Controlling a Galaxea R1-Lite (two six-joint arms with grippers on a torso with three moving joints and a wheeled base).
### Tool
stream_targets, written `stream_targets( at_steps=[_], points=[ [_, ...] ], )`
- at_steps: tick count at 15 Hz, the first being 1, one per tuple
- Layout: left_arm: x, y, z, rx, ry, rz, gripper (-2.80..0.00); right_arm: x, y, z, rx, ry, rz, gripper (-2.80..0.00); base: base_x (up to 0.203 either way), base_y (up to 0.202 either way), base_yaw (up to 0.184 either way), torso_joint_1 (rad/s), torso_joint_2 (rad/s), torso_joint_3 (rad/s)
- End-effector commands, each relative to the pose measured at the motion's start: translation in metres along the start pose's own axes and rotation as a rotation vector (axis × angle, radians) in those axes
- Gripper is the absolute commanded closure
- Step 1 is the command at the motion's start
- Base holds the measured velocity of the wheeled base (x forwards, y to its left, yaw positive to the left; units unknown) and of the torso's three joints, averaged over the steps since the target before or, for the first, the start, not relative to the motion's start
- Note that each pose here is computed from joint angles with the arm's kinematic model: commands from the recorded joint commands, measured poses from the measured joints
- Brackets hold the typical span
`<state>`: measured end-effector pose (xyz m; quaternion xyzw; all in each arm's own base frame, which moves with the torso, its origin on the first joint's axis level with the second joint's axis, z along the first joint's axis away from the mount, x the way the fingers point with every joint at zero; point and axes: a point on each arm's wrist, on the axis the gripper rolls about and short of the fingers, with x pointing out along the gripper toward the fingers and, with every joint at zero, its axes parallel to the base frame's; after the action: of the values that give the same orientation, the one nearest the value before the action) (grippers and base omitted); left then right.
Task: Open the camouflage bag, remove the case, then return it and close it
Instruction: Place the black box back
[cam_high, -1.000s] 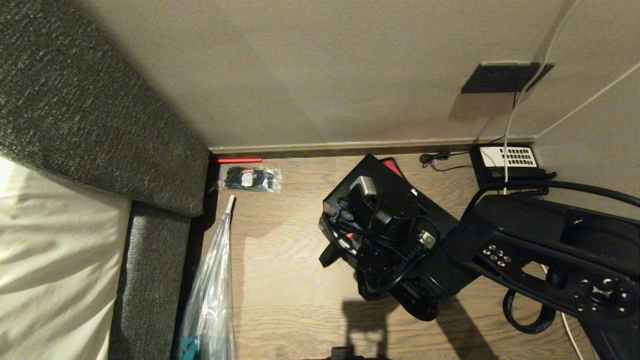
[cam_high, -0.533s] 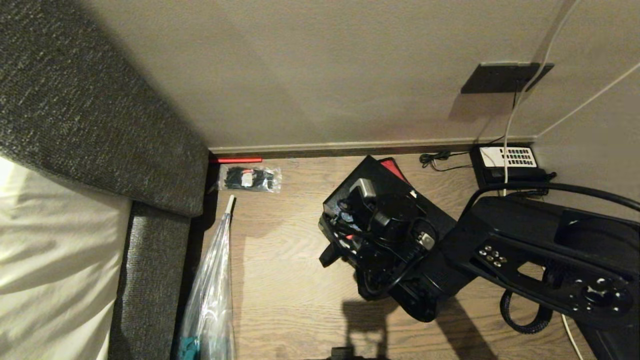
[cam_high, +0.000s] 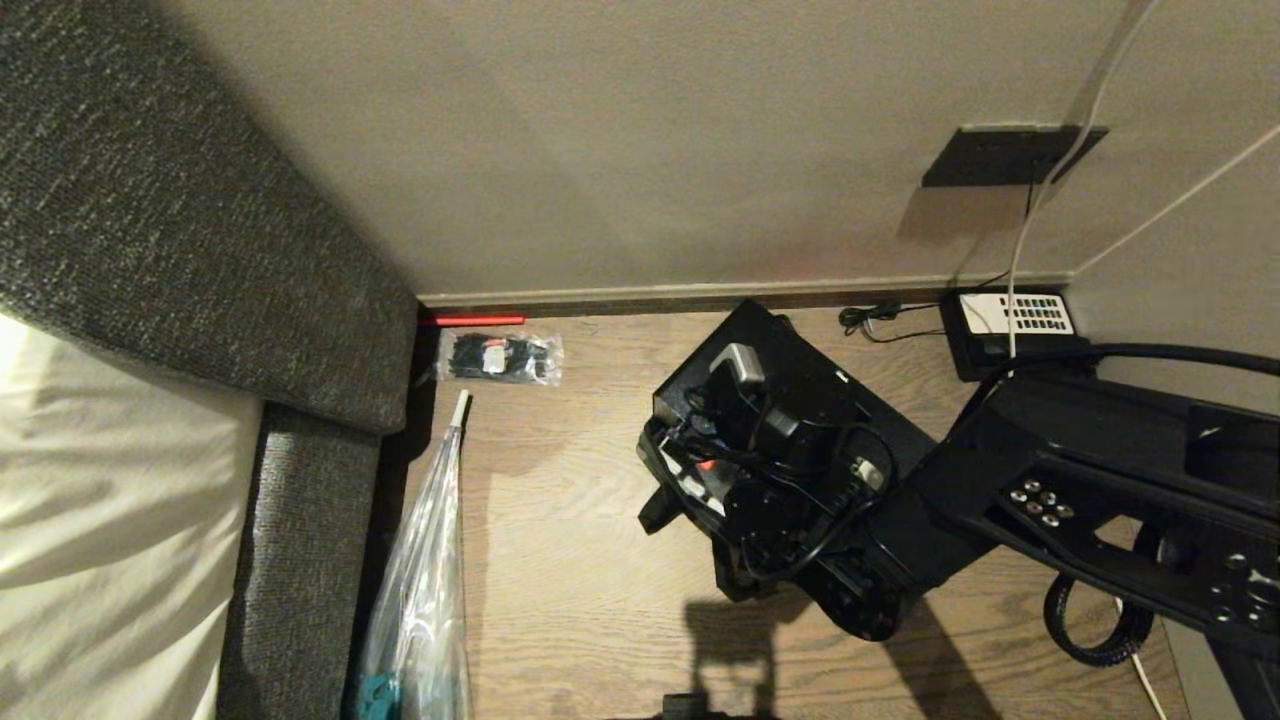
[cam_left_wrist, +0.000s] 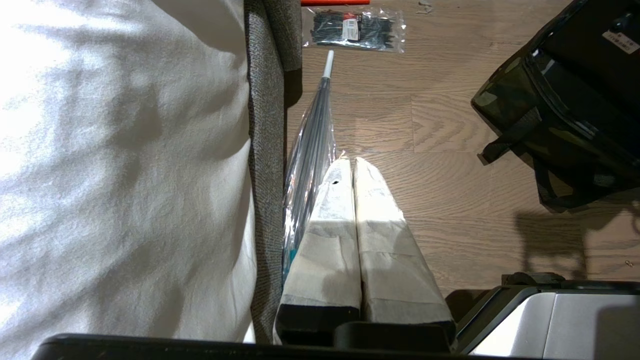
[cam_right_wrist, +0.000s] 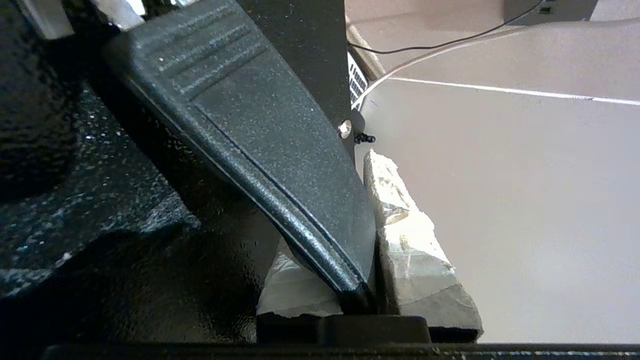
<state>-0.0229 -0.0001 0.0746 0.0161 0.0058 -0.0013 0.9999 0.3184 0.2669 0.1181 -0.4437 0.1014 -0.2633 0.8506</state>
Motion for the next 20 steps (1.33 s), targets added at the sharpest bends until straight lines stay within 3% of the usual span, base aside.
stream_targets(
  at_steps=[1, 7, 20],
  points=[
    [0.000, 0.000, 0.000, 0.000, 0.001, -0.001, 0.00, -0.001, -0.005, 0.004, 0.013, 0.000, -0.005, 0.00, 0.000, 0.000, 0.000, 0.000, 0.00, 0.000],
    [0.000, 0.000, 0.000, 0.000, 0.001, -0.001, 0.00, 0.002, 0.005, 0.014, 0.027, -0.002, -0.008, 0.00, 0.000, 0.000, 0.000, 0.000, 0.00, 0.000],
    [0.000, 0.000, 0.000, 0.000, 0.002, 0.000, 0.00, 0.002, 0.046, -0.006, -0.023, 0.018, 0.011, 0.00, 0.000, 0.000, 0.000, 0.000, 0.00, 0.000]
  ],
)
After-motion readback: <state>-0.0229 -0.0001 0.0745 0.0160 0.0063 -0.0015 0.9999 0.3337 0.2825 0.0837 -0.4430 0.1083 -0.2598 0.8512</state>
